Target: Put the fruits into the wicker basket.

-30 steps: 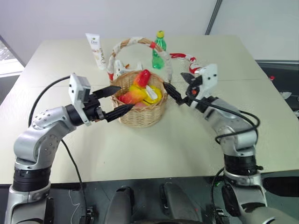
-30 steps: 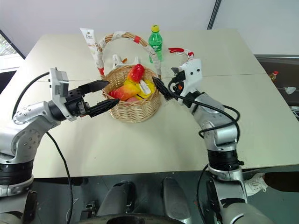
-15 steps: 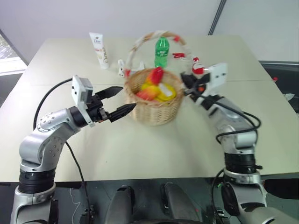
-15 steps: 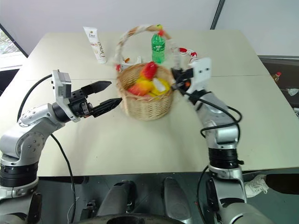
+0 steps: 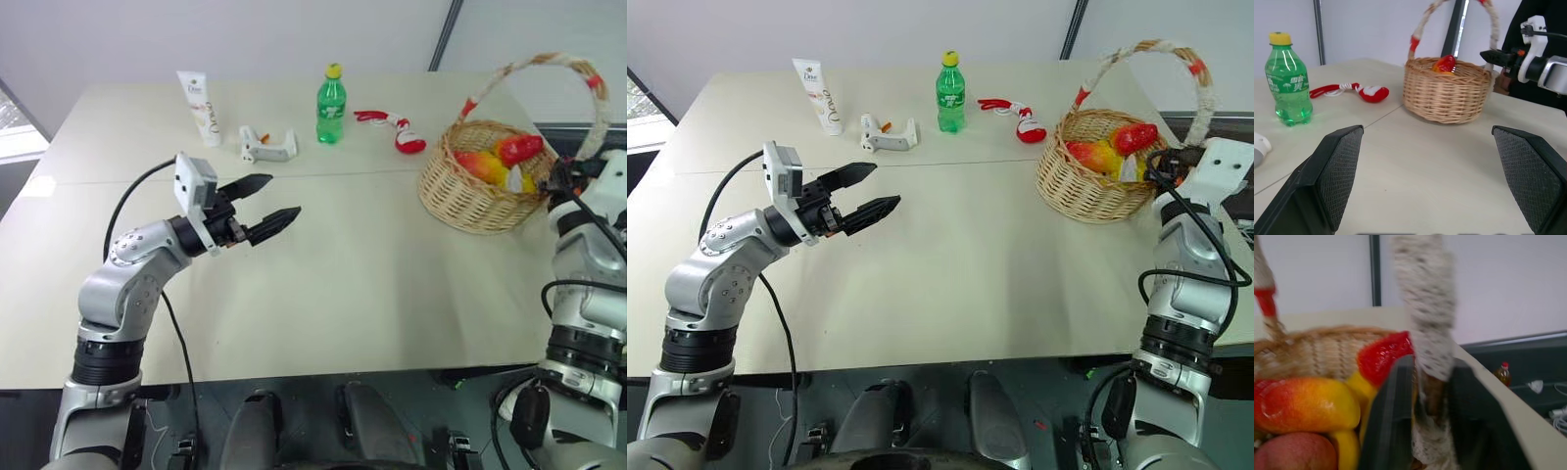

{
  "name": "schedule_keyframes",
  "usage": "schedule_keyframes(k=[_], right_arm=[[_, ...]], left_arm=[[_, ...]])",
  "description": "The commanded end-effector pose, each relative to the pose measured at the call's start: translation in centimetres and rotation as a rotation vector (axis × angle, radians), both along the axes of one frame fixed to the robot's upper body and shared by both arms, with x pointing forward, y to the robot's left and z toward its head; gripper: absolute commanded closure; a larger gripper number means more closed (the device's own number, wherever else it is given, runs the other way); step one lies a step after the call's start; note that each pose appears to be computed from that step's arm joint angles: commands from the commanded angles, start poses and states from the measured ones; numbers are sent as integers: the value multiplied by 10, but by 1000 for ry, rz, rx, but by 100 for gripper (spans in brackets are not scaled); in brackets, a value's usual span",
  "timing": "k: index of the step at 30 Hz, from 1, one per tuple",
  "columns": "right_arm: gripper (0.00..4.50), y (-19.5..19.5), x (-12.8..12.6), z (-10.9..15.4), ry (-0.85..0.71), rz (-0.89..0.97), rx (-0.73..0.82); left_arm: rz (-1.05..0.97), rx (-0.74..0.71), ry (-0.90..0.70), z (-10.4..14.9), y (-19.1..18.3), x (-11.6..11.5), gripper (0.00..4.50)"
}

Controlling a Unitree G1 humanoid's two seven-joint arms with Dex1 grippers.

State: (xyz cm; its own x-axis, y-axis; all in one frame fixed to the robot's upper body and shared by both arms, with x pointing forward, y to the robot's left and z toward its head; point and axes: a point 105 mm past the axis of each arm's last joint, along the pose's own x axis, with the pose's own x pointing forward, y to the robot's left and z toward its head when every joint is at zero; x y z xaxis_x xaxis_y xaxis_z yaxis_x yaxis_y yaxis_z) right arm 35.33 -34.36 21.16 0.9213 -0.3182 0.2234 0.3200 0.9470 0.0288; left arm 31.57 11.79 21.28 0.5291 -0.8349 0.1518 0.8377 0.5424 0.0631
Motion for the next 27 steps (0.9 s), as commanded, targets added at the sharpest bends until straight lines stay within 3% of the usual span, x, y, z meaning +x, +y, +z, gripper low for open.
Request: schedule_keyframes(k=[1, 2, 8, 15, 19, 27], right_arm=[[152, -2, -15, 37, -114, -7, -78], [102, -6, -21, 40, -114, -24, -115], [102, -16, -53, 43, -93, 5, -200], [102, 81, -71, -9, 152, 624, -380], [102, 132, -74, -31, 213, 869, -370], [102, 150, -49, -40, 224, 937, -367]], left_arm=[[30, 0, -53, 11, 8, 1, 0], [43, 3, -53, 10, 10, 2, 0], [156, 35, -4, -2, 37, 7, 0], [348, 117, 103, -35, 99, 1, 0], [453, 148, 150, -52, 126, -5, 0], [536, 123, 159, -60, 141, -19, 0]])
